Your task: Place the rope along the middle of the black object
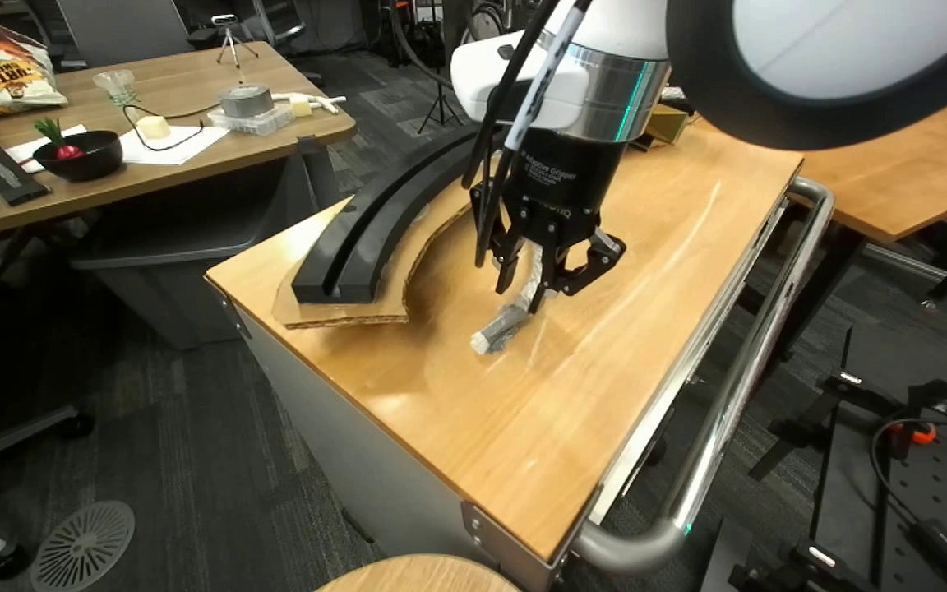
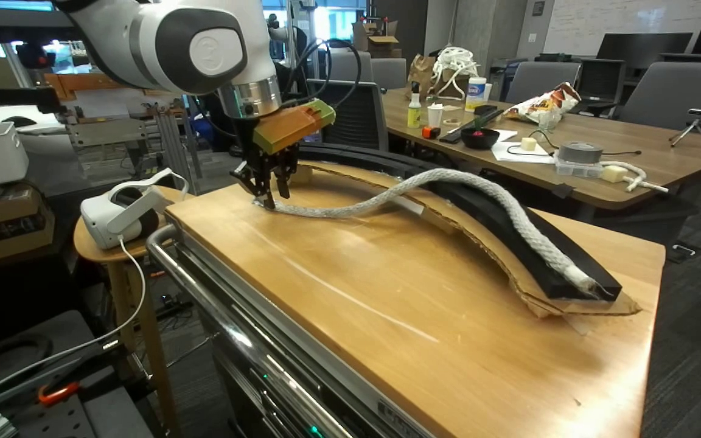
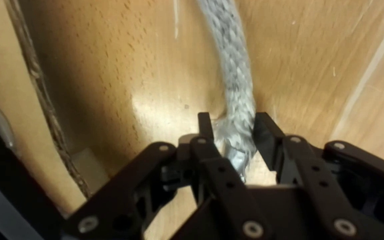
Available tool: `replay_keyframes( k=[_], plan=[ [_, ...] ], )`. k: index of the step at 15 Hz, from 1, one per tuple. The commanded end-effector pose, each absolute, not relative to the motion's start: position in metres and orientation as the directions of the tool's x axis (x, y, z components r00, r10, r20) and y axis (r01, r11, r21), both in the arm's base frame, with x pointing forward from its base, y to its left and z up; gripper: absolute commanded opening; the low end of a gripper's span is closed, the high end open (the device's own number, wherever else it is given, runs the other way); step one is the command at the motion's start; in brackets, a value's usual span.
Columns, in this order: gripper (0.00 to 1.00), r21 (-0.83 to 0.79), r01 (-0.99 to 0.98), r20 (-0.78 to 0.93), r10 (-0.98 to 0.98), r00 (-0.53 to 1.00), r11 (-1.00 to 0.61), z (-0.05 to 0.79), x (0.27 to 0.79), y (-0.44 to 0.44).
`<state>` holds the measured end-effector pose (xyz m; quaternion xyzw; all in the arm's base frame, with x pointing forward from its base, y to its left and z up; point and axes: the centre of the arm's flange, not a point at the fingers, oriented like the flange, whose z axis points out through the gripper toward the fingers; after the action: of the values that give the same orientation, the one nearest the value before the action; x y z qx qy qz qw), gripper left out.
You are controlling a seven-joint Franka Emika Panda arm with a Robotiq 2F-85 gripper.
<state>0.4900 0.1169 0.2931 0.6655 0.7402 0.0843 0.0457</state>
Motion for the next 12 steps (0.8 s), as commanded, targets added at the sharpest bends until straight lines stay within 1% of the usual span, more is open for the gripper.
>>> replay_keyframes(
  k=[1, 3, 5, 6, 12],
  plan=[
    [0.13, 0.19, 0.977, 0.053, 0.993, -0.105, 0.093, 0.292, 0.501, 0.122],
    [0.0, 0.182, 0.979, 0.056, 0.993, -0.105, 0.093, 0.291, 0.502, 0.121],
    [0.0, 0.18, 0.98, 0.061, 0.993, -0.101, 0.089, 0.291, 0.503, 0.12],
    [0.02, 0.182, 0.979, 0.062, 0.993, -0.1, 0.088, 0.292, 0.502, 0.119],
    [0.02, 0.223, 0.966, 0.029, 0.99, -0.138, 0.128, 0.314, 0.489, 0.114]
  ],
)
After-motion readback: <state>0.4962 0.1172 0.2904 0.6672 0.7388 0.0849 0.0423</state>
